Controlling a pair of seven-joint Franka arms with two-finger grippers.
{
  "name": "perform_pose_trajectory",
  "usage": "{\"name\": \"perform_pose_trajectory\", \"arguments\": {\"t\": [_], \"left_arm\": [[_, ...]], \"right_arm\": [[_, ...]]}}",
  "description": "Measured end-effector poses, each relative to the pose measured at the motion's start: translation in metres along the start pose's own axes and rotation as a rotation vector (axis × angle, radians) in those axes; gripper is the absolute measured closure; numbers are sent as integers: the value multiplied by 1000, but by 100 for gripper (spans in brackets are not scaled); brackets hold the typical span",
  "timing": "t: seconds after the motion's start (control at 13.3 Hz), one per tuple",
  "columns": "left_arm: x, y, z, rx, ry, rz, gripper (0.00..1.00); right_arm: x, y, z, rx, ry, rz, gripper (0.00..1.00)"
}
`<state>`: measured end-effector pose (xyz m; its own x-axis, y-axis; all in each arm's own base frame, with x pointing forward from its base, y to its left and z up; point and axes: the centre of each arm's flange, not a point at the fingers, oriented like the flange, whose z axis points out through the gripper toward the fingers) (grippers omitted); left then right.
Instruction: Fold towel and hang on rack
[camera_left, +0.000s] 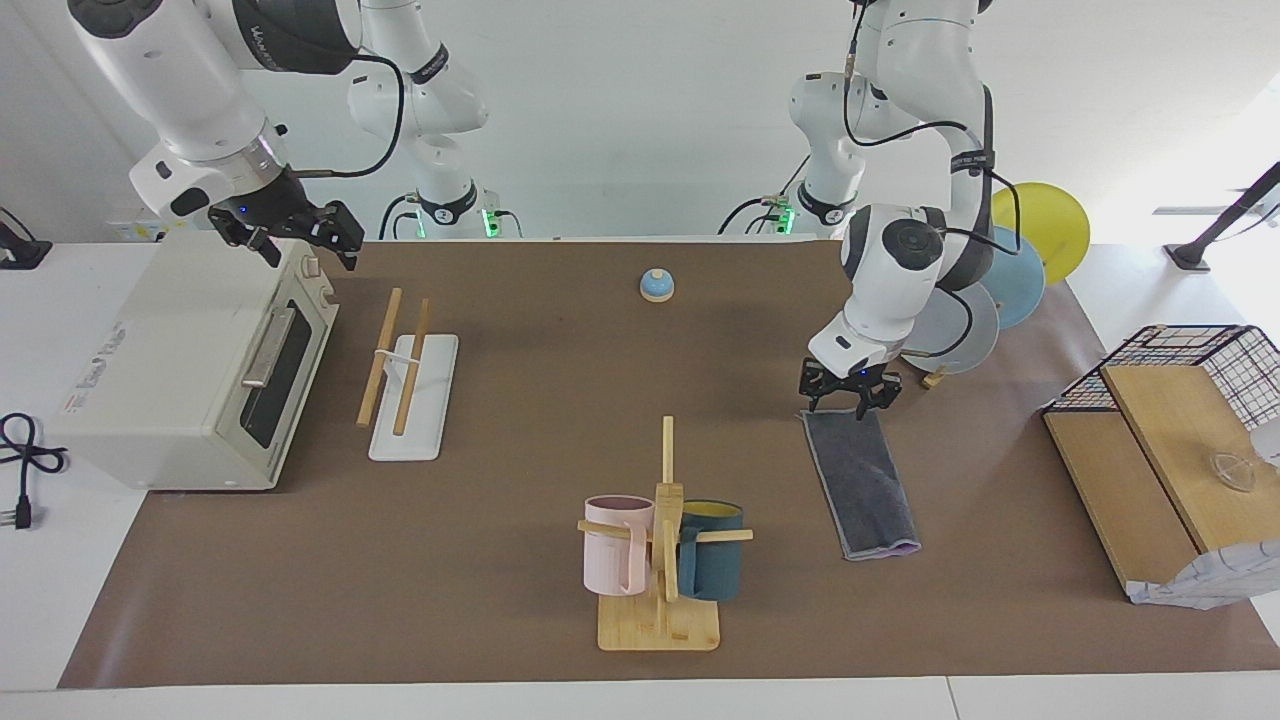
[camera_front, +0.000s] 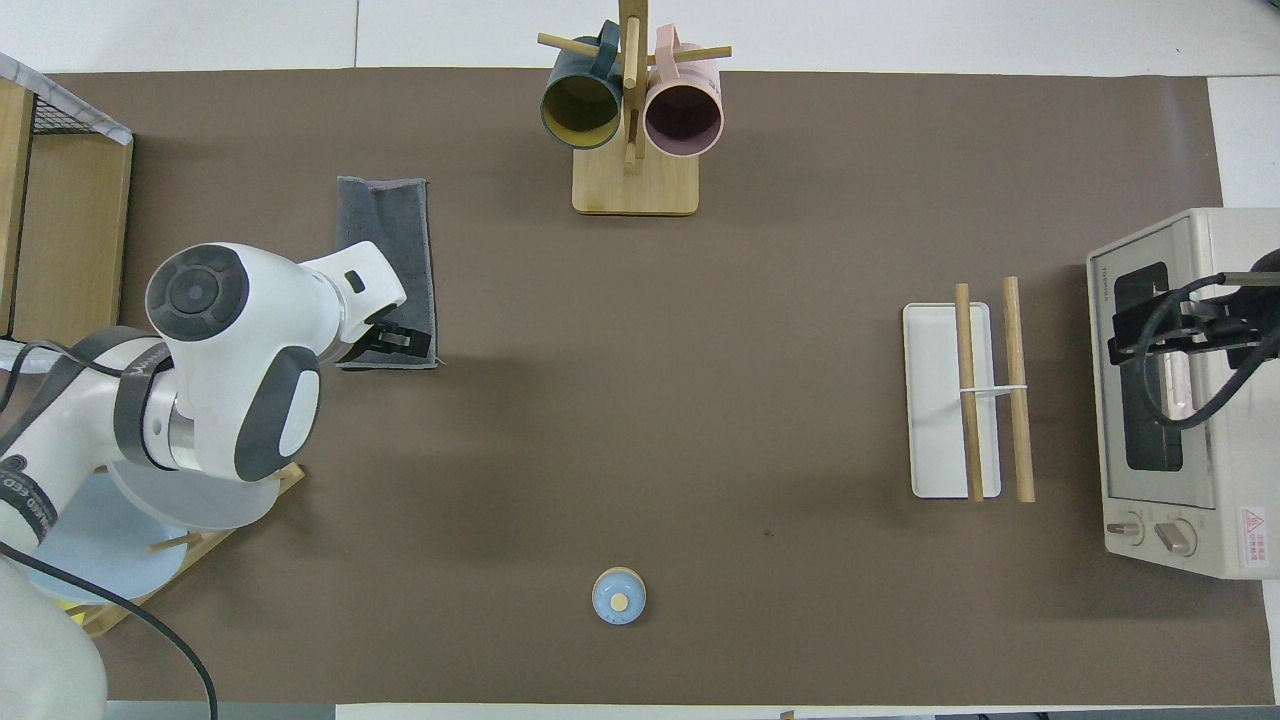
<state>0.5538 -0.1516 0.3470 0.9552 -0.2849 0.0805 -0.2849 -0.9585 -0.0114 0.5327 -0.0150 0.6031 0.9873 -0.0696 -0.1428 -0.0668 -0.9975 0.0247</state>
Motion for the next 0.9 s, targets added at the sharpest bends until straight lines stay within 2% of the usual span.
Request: {"name": "perform_pose_trajectory", "arguments": {"t": [0.07,0.3,0.52,0.67,0.9], "left_arm": [[3,-15,-5,2,6,-25,0],[2,-71,-11,-26,25,-120,0],[-4,-121,-9,-130,65,-249,0],[-4,-127,7,-166,73,-301,0],[-3,-122,39,-226,46,-364,0]], "right_arm": [[0,0,0,0,0,0,0],[0,0,0,0,0,0,0],[0,0,0,0,0,0,0],[0,0,0,0,0,0,0],[0,0,0,0,0,0,0]]}}
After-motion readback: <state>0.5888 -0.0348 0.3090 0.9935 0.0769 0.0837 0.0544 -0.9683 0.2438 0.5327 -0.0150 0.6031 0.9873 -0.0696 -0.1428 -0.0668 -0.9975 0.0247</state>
